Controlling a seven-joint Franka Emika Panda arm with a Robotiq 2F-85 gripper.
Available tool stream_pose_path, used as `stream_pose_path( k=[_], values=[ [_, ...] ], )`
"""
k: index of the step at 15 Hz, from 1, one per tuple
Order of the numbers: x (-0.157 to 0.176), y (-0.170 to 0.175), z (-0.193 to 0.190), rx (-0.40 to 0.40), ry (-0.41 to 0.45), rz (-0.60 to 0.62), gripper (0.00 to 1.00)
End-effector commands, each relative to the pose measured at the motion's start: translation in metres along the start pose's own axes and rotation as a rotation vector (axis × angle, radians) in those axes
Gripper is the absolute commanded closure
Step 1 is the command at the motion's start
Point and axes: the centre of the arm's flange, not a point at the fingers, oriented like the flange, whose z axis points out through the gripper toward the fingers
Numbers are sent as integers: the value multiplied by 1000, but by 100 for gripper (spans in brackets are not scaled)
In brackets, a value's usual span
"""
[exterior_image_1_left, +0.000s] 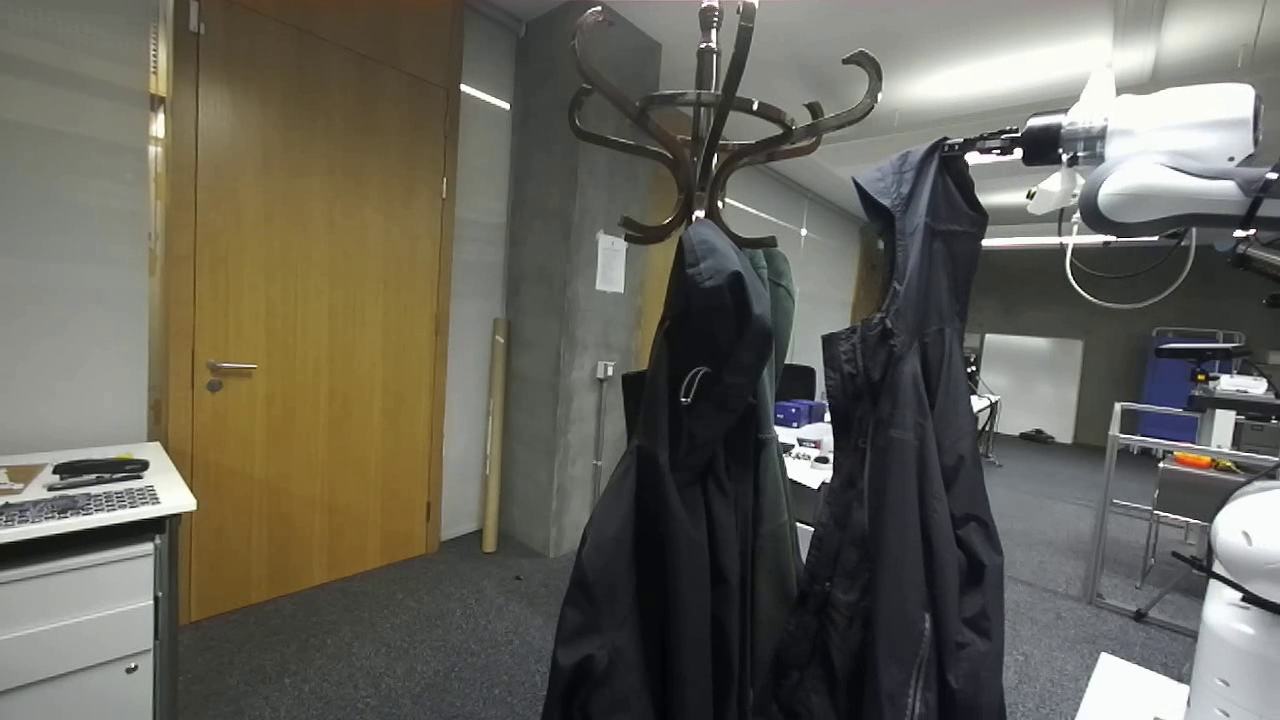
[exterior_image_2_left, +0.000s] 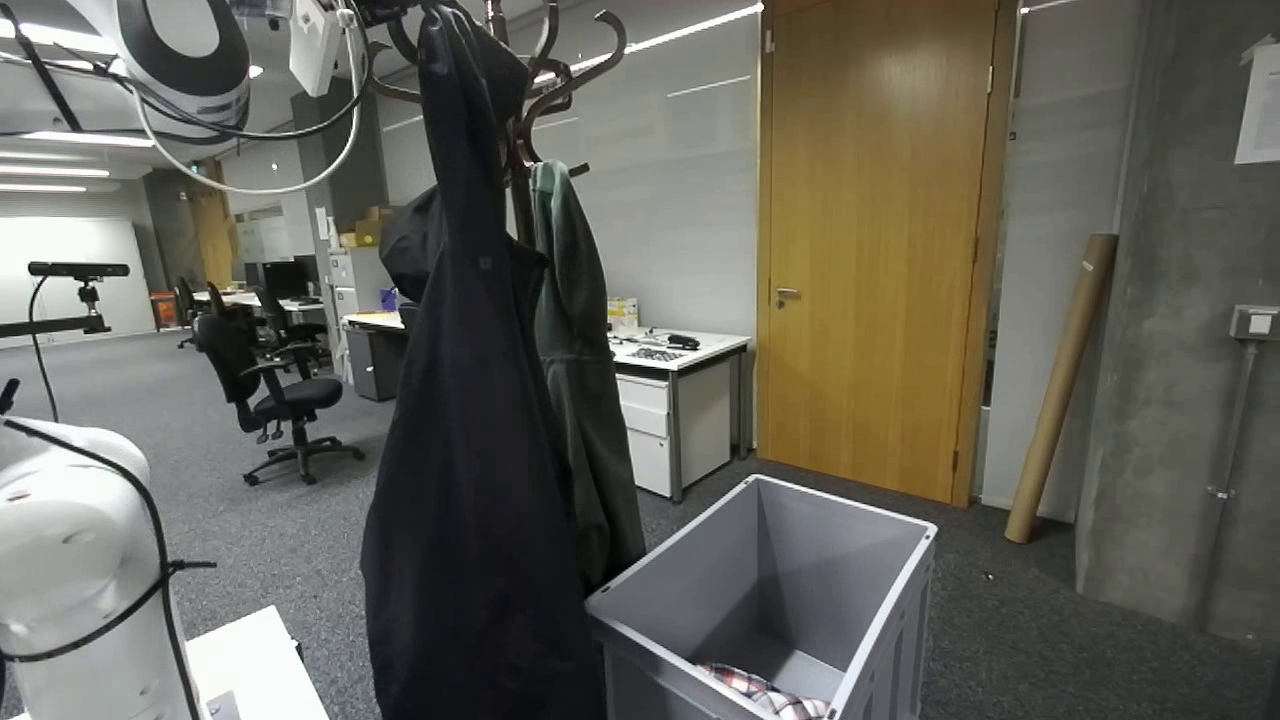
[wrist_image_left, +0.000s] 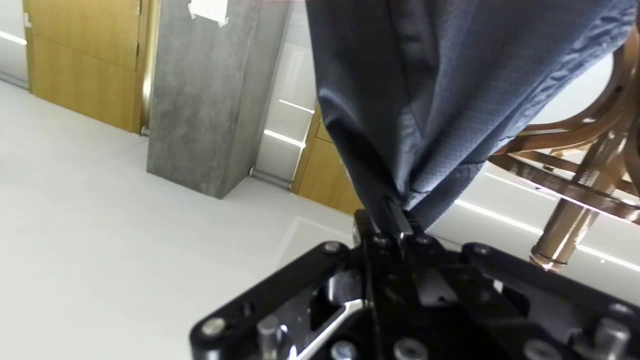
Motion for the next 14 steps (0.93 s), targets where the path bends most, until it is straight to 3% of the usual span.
stream_pose_path(
  k=[1, 2, 5, 14],
  values=[
    [16, 12, 3, -125, 75, -41, 100],
    [0, 8, 0, -55, 11, -17, 99],
    [-2, 10, 1, -92, 6, -35, 99],
    [-1, 10, 1, -92, 5, -36, 99]
  ],
)
